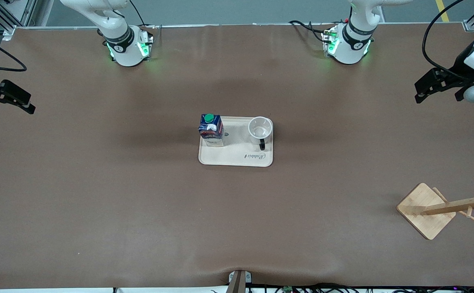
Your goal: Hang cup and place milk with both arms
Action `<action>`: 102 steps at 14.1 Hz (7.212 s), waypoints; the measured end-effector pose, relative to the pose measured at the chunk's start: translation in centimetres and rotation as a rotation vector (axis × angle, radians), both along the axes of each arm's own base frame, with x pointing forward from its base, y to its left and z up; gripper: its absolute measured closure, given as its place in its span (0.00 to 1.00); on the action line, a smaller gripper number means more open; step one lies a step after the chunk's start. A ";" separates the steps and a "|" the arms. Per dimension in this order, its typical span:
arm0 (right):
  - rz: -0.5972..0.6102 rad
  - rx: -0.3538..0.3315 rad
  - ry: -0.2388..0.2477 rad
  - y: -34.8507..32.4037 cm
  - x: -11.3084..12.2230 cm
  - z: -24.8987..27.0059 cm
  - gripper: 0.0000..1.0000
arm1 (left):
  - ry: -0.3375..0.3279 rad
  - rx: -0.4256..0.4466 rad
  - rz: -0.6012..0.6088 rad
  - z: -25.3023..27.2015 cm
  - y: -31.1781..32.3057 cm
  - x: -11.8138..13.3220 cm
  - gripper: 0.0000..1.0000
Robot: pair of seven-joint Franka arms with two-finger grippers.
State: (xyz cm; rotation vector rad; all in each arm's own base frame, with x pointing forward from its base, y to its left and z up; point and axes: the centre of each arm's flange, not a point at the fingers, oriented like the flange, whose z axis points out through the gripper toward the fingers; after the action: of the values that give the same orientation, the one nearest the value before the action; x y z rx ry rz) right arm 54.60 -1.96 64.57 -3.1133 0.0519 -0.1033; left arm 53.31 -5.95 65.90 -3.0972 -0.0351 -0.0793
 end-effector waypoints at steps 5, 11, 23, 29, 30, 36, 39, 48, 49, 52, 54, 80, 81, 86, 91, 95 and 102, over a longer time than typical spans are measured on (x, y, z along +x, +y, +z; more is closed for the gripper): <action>0.000 0.000 -0.001 0.0 0.0 0.0 0.00 | 0.008 0.001 0.002 0.1 0.1 -0.1 0.00; -0.008 0.000 0.000 -0.4 0.2 -0.3 0.00 | 0.050 0.003 -0.034 -2.2 -2.2 0.9 0.00; 0.003 0.000 0.011 -0.3 0.7 -1.1 0.00 | 0.140 -0.018 0.164 -14.9 -20.8 0.5 0.00; 0.002 0.000 0.011 -0.3 0.7 -1.1 0.00 | 0.120 -0.031 0.291 -22.0 -31.5 -4.9 0.00; 0.002 0.000 0.011 -0.3 0.7 -1.1 0.00 | 0.108 -0.022 0.313 -23.4 -32.8 -5.3 0.00; 0.001 0.000 0.011 -0.4 0.8 -1.1 0.00 | 0.083 0.013 0.357 -30.2 -37.4 -6.7 0.00; 0.000 0.001 0.020 -0.4 1.1 -1.6 0.00 | 0.077 0.060 0.324 -32.8 -37.2 -6.5 0.00; 0.006 0.002 0.042 -0.2 2.1 -3.3 0.00 | 0.144 0.070 0.099 -39.8 -36.5 -9.2 0.00; 0.009 0.003 0.047 0.0 2.2 -3.6 0.00 | 0.150 0.071 0.089 -40.2 -36.4 -9.2 0.00; 0.014 0.003 0.048 0.2 2.5 -3.8 0.00 | 0.159 0.058 0.081 -41.5 -36.5 -9.3 0.06; 0.017 0.005 0.044 0.4 2.5 -3.8 0.00 | 0.169 0.055 0.080 -42.5 -36.5 -9.3 0.28; 0.073 0.122 0.300 26.5 2.6 -17.1 0.00 | -0.007 0.035 -0.108 -11.8 -9.9 9.3 0.93; 0.052 0.113 0.297 29.4 1.7 -17.5 0.00 | -0.013 0.036 -0.138 -11.3 -8.8 9.7 0.93; -0.062 0.067 0.288 40.9 -3.6 -21.4 0.00 | -0.012 0.049 -0.268 -10.5 -2.2 10.9 0.93; -0.068 0.040 0.242 43.2 -5.2 -25.8 0.00 | -0.025 0.057 -0.325 -9.1 -0.2 10.7 0.93; -0.057 0.032 0.213 44.1 -6.1 -27.2 0.00 | -0.037 0.025 -0.349 -7.1 4.1 10.0 0.93; -0.098 0.045 0.172 44.8 -7.6 -30.7 0.12 | -0.009 -0.006 -0.429 -7.7 8.4 8.5 0.93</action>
State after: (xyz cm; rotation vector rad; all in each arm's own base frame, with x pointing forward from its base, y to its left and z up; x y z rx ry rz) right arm 47.02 42.86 33.88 -3.0653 0.2078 0.1613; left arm 61.84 2.45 58.19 -3.0505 0.6283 -0.1055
